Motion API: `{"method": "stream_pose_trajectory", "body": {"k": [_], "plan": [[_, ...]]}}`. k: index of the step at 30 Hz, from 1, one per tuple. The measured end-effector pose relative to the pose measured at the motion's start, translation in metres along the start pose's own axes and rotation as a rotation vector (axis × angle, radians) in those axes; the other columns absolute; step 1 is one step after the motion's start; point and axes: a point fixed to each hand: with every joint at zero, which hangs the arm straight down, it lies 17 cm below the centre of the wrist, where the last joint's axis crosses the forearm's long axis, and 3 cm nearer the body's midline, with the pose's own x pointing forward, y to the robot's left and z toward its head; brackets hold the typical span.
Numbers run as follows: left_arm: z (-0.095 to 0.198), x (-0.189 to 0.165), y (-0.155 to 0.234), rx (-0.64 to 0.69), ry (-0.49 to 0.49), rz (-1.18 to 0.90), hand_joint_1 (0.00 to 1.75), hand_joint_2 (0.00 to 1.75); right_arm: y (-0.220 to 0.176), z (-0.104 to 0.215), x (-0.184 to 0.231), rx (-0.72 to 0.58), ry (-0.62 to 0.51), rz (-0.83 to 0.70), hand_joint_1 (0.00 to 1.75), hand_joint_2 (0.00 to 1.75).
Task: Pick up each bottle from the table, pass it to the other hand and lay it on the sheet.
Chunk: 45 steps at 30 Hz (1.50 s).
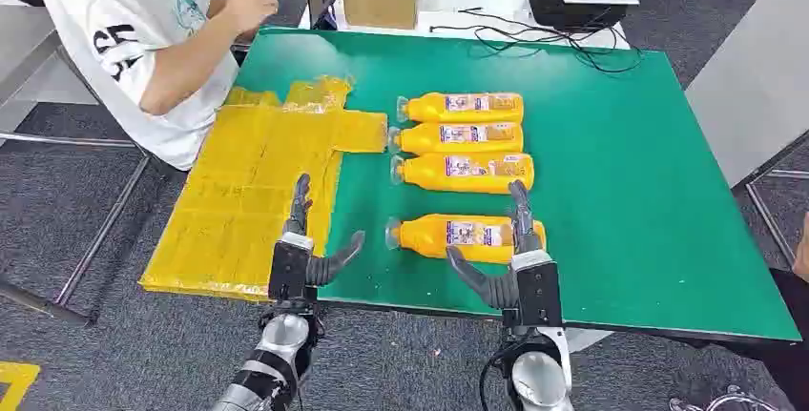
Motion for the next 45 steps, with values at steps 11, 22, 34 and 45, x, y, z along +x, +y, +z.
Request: {"method": "stream_pose_trajectory", "body": {"k": [11, 22, 34, 45], "plan": [[-0.001, 0.0, 0.009, 0.045, -0.005, -0.042, 0.0, 1.75, 0.002, -0.001, -0.004, 0.007, 0.014, 0.012, 0.0, 1.75], [-0.002, 0.0, 0.008, 0.034, -0.012, -0.068, 0.0, 1.75, 0.013, -0.001, -0.065, 0.125, 0.178, 0.293, 0.0, 1.75], [0.0, -0.003, 0.001, -0.002, 0.004, -0.033, 0.0, 1.75, 0.001, -0.009, -0.11, 0.198, 0.272, 0.521, 0.0, 1.75], [0.001, -0.007, -0.003, -0.026, 0.031, 0.01, 0.0, 1.75, -0.014, -0.012, -0.135, 0.241, 0.334, 0.684, 0.0, 1.75]]}}
